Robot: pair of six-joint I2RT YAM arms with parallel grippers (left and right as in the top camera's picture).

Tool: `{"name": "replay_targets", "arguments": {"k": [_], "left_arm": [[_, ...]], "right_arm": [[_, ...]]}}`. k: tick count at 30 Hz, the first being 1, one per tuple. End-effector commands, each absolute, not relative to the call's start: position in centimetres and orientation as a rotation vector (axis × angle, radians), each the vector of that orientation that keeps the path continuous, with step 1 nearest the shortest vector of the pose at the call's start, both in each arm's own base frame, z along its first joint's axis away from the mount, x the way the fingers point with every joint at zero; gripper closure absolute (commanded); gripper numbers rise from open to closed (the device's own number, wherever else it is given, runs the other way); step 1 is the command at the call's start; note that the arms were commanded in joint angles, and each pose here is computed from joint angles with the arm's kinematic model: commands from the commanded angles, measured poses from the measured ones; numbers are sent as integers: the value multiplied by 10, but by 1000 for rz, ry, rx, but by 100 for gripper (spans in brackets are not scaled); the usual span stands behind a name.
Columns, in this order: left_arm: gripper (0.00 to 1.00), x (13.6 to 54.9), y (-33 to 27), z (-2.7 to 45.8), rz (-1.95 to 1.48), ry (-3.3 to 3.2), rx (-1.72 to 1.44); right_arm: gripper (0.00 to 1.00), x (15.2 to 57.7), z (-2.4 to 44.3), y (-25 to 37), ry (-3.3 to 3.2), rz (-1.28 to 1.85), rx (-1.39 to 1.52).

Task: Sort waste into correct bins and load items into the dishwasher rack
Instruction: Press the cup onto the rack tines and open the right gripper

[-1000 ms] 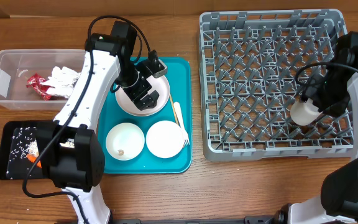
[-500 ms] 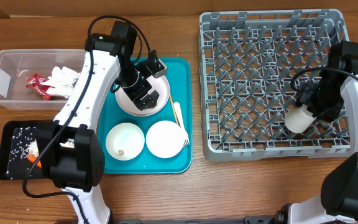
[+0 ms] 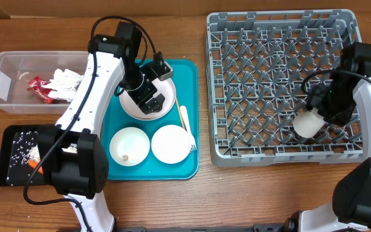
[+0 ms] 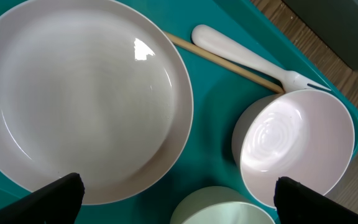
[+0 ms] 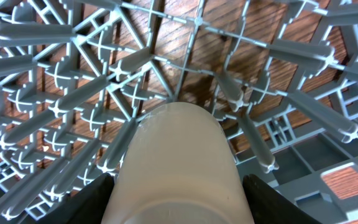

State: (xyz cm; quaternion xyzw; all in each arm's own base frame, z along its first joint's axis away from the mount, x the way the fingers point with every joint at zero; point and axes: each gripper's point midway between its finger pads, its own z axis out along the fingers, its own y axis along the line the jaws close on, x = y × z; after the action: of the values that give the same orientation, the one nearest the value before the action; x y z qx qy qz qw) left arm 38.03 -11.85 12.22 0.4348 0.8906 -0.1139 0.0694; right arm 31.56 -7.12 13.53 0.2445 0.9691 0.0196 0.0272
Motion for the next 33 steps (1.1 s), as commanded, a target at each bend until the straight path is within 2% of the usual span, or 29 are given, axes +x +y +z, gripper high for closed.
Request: {"name": "replay_targets", "arguments": {"k": [1,21,33], "left_arm": [[0,383,-118,125,-334,2670,1309],[0,383,-118,125,-333,2669,1309],[0,383,-118,125,-334,2670,1309]], "right_arm": [[96,327,150,-72,2946,80,737],[96,338,151,-74,2905,78,723],[95,335,132,-73,2918,79,728]]}}
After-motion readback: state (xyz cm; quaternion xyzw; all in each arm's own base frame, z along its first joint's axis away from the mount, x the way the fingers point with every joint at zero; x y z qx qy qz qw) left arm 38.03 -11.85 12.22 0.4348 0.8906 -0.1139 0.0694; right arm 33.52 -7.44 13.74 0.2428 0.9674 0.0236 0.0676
